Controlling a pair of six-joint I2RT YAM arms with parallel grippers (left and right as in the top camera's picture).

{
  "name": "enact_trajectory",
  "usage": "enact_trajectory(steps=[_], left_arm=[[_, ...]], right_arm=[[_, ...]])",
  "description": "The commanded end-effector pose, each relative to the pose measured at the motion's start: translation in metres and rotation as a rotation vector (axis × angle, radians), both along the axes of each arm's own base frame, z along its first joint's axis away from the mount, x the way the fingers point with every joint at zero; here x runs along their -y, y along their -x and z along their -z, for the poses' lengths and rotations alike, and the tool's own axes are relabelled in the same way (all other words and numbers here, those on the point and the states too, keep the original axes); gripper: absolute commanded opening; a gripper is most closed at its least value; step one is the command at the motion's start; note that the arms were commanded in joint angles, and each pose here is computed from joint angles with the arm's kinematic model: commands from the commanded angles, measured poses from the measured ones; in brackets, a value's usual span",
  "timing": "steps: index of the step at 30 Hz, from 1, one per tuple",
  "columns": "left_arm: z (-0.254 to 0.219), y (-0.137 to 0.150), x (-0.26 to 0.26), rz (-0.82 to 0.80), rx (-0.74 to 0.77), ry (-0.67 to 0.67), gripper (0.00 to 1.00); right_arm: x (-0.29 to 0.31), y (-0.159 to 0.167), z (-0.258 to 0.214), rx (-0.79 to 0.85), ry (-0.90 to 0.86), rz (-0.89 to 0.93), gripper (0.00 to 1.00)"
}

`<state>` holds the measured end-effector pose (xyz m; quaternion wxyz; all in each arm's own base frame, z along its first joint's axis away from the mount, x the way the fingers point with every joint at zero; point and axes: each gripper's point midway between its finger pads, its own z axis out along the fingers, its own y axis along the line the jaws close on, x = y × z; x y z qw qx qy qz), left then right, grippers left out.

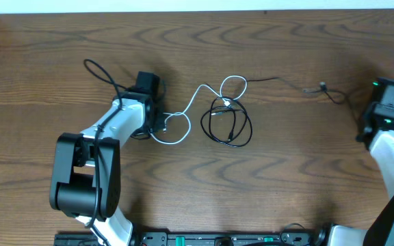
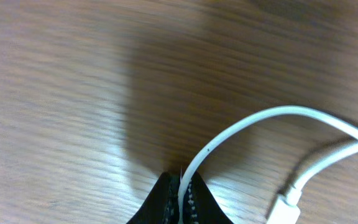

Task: Untangle cables
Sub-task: 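Pull a black cable far right with the right gripper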

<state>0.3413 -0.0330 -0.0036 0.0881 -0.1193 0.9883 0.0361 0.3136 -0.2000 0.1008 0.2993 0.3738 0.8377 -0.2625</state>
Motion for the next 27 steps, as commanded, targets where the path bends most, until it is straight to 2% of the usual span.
enact_trajectory(steps=[1, 7, 13, 19, 27], left_arm=[[0.016, 0.015, -0.023, -0.097, -0.058, -0.070, 0.07], [0.018, 0.016, -0.015, -0.091, -0.065, -0.025, 0.08], [0.018, 0.016, -0.015, -0.091, -0.065, -0.026, 0.08], [0.018, 0.016, -0.015, -0.091, -0.065, -0.026, 0.07], [0.018, 0.016, -0.015, -0.091, -0.065, -0.026, 0.07]], right_arm=[[0.020, 0.016, 0.022, 0.059, -0.109, 0.167, 0.01], [0.020, 0.017, 0.059, 0.049, -0.272, 0.170, 0.01], [0.027, 0.001, 0.053, 0.108, -0.241, 0.134, 0.01], [0.034, -0.043, 0.015, 0.225, -0.133, -0.080, 0.01], [0.044, -0.065, -0.078, 0.495, 0.036, -0.136, 0.02]])
